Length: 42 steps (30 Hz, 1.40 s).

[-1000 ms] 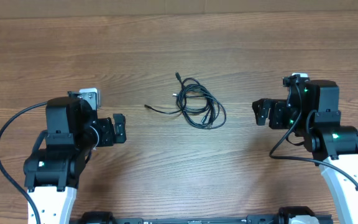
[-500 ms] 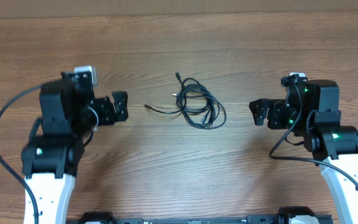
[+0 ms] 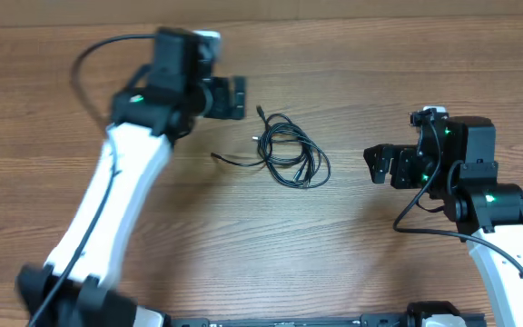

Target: Untangle cables

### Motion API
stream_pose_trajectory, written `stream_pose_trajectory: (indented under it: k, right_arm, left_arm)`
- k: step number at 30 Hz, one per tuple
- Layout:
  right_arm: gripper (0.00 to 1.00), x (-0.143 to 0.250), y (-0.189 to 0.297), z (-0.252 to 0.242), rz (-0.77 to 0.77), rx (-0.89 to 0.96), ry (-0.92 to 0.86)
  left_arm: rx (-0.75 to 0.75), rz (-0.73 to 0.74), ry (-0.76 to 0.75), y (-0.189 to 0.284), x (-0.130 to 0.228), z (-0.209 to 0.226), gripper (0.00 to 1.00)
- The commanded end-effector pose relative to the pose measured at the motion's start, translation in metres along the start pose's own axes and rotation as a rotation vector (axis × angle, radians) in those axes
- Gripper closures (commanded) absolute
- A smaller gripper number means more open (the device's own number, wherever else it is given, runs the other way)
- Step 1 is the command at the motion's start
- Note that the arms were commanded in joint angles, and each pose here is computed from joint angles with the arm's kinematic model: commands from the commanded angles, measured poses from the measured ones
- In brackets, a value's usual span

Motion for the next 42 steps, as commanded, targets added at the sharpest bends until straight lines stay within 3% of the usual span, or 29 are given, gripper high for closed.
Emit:
stream_pose_trajectory:
  k: [1, 11, 18, 22, 26, 29, 31, 38, 42]
  right_arm:
    - [0.00, -0.009, 0.005, 0.003, -0.030, -0.006, 0.009]
    - [0.00, -0.009, 0.005, 0.003, -0.029, -0.006, 0.008]
    - [0.00, -0.009, 0.005, 0.003, -0.029, -0.006, 0.008]
    - [0.00, -0.009, 0.005, 0.003, -0.028, -0.006, 0.008]
    - [0.00, -0.008, 0.005, 0.003, -0.026, -0.006, 0.008]
    - [0.00, -0.008, 0.005, 0.003, -0.026, -0.007, 0.008]
    - [0.00, -0.008, 0.005, 0.004, -0.026, -0.015, 0.007]
    - [0.00, -0.008, 0.002, 0.009, -0.022, -0.072, 0.005]
    - [0.00, -0.008, -0.005, 0.017, -0.005, -0.127, 0.013]
  left_arm:
    - [0.071, 0.074, -0.047, -0.038, 0.010, -0.020, 0.00]
    - [0.024, 0.290, -0.088, -0.141, 0.069, -0.027, 0.20]
    - [0.026, 0.379, -0.105, -0.178, 0.100, -0.029, 0.40]
    - [0.019, 0.392, -0.112, -0.186, 0.107, -0.030, 0.60]
    - [-0.006, 0.402, -0.114, -0.185, 0.109, -0.026, 0.67]
    - [-0.061, 0.414, -0.120, -0.184, 0.113, -0.018, 0.79]
    - [-0.079, 0.435, -0.119, -0.182, 0.116, -0.015, 0.96]
    - [-0.062, 0.456, -0.114, -0.171, 0.113, -0.020, 0.96]
    - [0.050, 0.443, -0.108, -0.141, 0.092, -0.044, 0.96]
Point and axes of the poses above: each gripper's point midway between its finger pads, its own y axis back along the fingers, its own z axis along the line the jaws close on, x = y × z, the point moved 6 cm from there along y, back along the fingers, and after that the axes turned 13 degrees about y, right-handed, at the moved point
